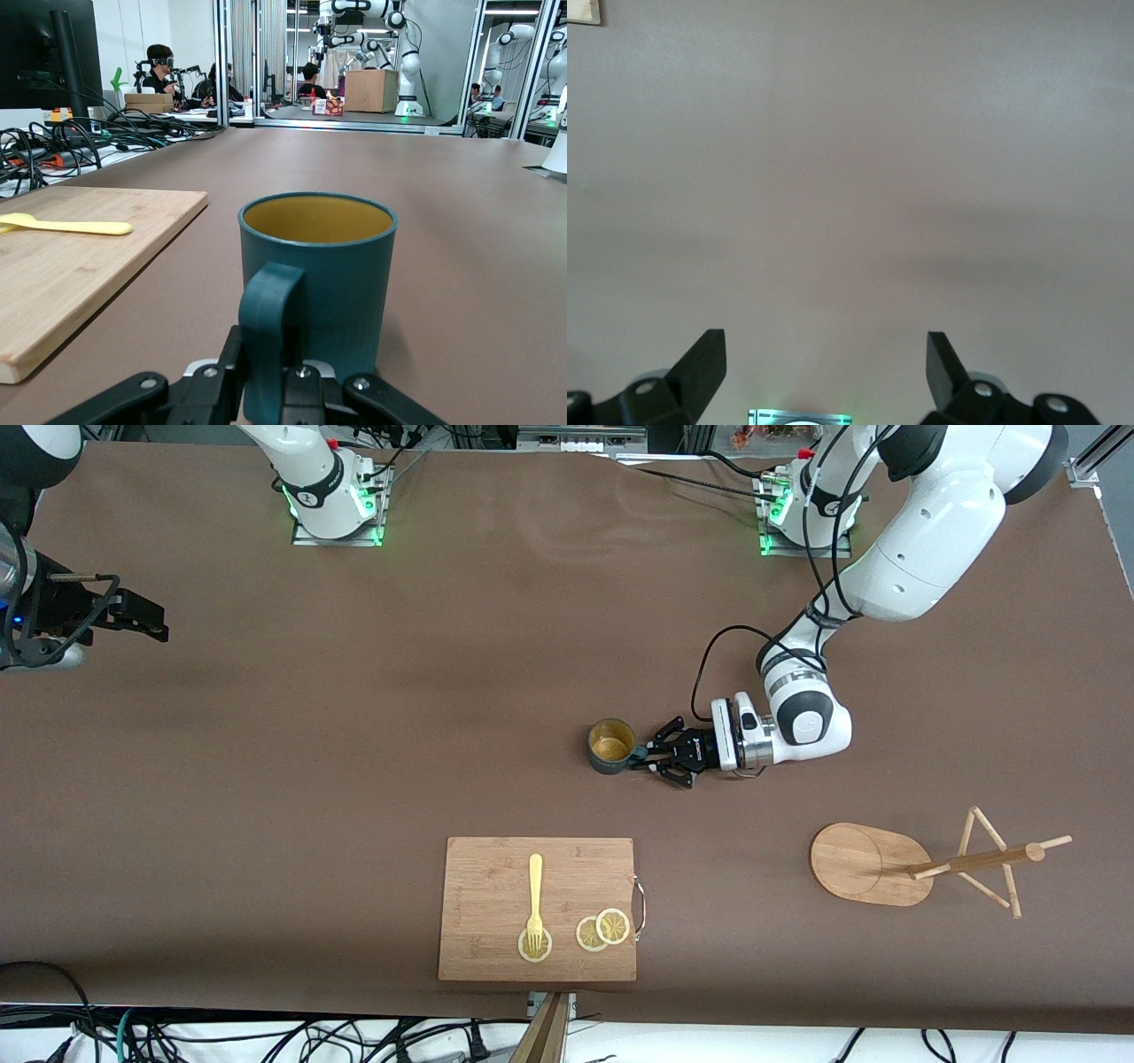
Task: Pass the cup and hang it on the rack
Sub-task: 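Close the left gripper on the teal mug handle, then lift the mug by its handle and carry it toward the rack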
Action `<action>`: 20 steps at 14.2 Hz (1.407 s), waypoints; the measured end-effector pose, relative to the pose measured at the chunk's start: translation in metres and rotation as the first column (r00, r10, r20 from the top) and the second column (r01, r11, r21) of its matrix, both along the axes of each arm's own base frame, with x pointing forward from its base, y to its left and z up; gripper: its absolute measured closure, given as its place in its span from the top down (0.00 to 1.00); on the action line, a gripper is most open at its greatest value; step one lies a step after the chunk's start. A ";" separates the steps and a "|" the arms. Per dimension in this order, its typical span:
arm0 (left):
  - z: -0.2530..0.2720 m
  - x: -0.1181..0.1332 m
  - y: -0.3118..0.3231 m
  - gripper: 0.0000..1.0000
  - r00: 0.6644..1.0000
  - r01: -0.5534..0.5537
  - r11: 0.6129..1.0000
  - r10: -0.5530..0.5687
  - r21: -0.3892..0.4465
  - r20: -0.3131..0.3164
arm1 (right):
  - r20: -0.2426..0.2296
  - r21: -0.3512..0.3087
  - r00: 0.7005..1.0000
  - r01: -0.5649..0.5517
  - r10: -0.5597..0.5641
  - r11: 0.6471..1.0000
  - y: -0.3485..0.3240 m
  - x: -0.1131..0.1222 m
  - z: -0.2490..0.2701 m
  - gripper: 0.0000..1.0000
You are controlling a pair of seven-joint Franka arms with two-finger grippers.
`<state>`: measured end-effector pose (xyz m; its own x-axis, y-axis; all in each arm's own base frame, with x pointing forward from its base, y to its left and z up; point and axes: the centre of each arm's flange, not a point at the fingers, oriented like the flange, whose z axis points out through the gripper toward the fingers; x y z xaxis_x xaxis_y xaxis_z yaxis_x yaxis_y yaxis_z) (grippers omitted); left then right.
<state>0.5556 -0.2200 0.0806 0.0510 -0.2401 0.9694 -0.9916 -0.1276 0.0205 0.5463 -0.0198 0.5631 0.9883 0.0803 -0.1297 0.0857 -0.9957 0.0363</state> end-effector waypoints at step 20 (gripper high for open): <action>0.190 -0.058 0.225 0.19 0.783 -0.332 0.935 0.201 -0.123 -0.589 | -0.001 0.000 1.000 -0.001 0.001 1.000 0.001 0.000 0.000 1.00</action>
